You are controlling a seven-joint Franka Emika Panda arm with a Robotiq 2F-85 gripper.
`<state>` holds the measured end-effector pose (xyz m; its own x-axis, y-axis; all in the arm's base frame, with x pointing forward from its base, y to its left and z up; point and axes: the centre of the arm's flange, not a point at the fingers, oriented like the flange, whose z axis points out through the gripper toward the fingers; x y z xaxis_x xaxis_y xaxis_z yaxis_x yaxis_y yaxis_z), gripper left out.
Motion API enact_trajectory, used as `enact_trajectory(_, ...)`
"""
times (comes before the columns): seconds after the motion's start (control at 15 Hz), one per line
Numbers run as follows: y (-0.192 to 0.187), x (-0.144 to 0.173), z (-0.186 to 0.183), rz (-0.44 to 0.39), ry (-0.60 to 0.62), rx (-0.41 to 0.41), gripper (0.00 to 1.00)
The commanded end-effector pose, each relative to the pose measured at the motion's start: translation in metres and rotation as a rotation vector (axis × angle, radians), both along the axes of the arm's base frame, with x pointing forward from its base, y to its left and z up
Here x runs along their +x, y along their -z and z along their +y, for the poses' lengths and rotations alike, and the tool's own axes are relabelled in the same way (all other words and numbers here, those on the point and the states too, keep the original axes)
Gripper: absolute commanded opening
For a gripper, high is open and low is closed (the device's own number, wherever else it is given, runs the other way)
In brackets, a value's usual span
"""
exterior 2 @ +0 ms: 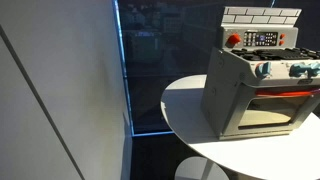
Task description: Push the top orange button to the right of the stove button display
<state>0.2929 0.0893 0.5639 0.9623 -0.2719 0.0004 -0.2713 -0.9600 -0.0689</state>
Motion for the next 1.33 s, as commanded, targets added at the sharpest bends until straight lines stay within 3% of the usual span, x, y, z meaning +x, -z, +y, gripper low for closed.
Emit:
enact_trajectory(0.0, 0.000, 0.000, 0.000, 0.000, 0.000, 0.000, 1.00)
enact_trajectory(1.07, 0.000, 0.000, 0.000, -0.001, 0.000, 0.000, 1.00)
enact_trajectory(1.27, -0.006, 0.018, -0.001, 0.005, 0.006, -0.006, 1.00)
